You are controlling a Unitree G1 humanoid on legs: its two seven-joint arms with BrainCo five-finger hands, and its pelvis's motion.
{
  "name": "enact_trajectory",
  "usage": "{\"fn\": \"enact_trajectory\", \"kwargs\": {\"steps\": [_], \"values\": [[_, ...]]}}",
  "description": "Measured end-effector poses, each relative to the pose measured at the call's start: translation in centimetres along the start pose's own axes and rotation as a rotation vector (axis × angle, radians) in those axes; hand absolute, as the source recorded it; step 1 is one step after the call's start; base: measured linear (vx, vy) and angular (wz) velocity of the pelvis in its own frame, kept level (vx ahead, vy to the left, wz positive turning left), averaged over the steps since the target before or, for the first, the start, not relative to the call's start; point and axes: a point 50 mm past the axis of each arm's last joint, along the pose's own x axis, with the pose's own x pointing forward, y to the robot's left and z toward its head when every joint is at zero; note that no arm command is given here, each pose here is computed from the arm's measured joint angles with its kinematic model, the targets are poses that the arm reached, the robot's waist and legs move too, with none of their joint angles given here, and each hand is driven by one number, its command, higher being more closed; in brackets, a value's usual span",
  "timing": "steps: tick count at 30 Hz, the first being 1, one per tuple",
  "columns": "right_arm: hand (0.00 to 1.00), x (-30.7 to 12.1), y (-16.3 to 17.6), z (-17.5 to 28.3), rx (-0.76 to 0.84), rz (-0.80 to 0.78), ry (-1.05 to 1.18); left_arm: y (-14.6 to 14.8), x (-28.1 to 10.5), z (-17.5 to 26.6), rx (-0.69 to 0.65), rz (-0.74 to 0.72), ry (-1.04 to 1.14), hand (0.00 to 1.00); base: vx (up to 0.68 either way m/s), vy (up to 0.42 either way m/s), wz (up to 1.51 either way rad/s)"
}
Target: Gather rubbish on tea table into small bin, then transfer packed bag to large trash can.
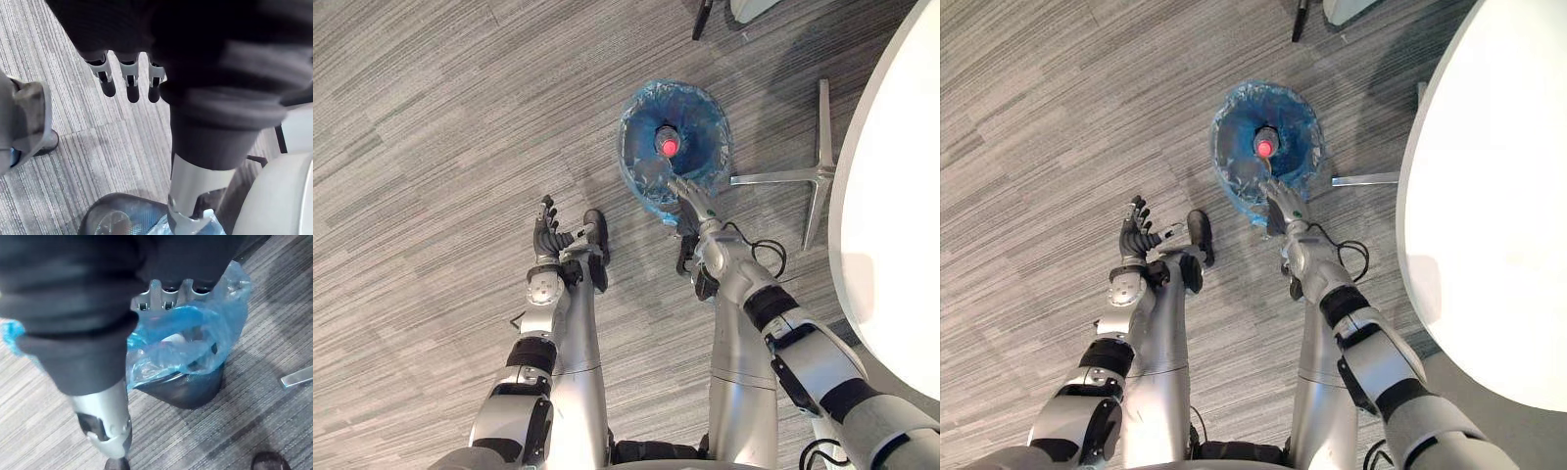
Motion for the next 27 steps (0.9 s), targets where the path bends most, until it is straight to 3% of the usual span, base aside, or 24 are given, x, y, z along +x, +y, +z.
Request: {"fn": "enact_trajectory", "kwargs": {"steps": [12, 13, 27], "values": [[0.0, 0.5, -0.2, -0.5, 0.049, -0.015, 0.089, -0.6, 0.2, 1.2, -0.032, -0.018, -0.051, 0.0, 0.0, 0.016, 0.08], [1.0, 0.6, -0.3, -0.4, 0.056, -0.018, 0.087, -0.6, 0.3, 1.4, -0.041, -0.019, -0.055, 0.0, 0.01, 0.013, 0.06], [1.0, 1.3, -0.7, 2.0, 0.23, -0.037, 0.046, -0.7, 0.4, 1.6, -0.059, -0.017, -0.062, 0.0, 0.0, 0.014, 0.06]]}}
